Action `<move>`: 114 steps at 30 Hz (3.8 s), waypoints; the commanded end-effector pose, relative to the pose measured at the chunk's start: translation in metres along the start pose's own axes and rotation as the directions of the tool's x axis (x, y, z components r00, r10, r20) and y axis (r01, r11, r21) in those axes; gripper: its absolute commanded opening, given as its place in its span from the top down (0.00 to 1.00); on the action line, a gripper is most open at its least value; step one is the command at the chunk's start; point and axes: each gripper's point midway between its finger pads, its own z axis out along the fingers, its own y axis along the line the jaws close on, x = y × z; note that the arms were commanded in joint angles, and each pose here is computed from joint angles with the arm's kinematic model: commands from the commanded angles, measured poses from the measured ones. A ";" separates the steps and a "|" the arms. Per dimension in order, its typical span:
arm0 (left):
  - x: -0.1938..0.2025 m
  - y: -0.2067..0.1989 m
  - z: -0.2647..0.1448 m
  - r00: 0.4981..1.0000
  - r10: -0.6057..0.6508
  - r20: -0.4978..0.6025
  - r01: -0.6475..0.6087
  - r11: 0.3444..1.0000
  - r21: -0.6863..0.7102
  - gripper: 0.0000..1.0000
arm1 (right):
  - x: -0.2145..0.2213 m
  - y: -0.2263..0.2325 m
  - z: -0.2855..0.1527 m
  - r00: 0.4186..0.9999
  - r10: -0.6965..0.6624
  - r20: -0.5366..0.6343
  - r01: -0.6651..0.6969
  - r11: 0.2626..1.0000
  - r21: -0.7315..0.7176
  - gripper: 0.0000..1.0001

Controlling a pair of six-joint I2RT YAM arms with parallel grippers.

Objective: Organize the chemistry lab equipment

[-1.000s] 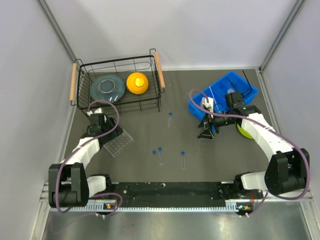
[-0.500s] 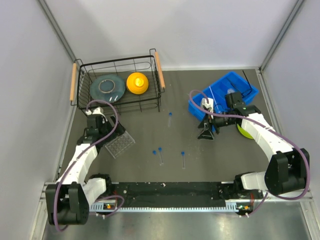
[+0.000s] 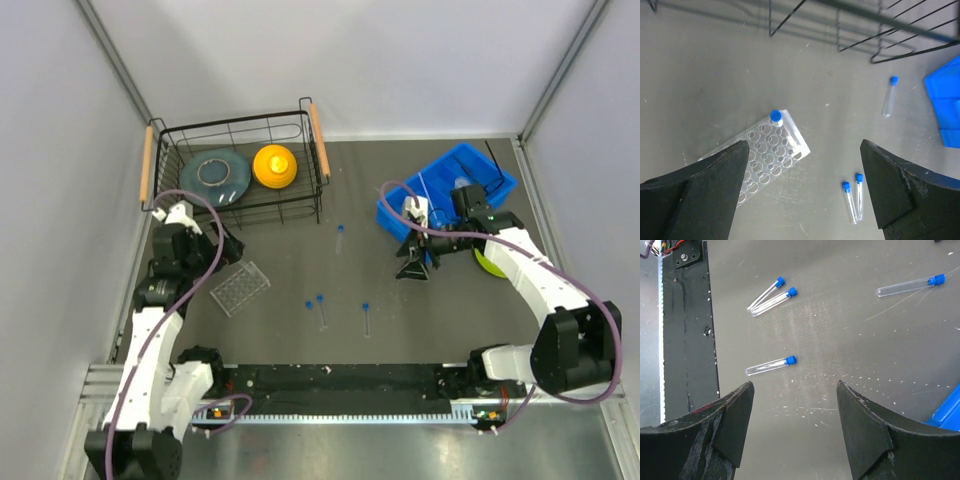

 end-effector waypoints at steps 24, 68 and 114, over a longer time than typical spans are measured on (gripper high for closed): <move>-0.017 -0.106 -0.147 0.947 0.188 0.262 -0.297 0.824 0.483 0.01 | -0.045 0.069 -0.020 0.960 -0.281 0.014 0.280 0.949 -0.144 0.01; 0.048 -0.059 -0.133 0.985 0.121 0.120 -0.160 0.903 0.400 0.01 | 0.023 0.081 0.126 0.843 -0.425 -0.329 0.330 0.892 -0.308 0.32; 0.056 -0.068 -0.125 0.993 0.074 0.094 -0.111 0.872 0.477 0.01 | 0.103 0.041 0.144 0.850 0.284 -0.444 -0.043 0.877 0.478 0.79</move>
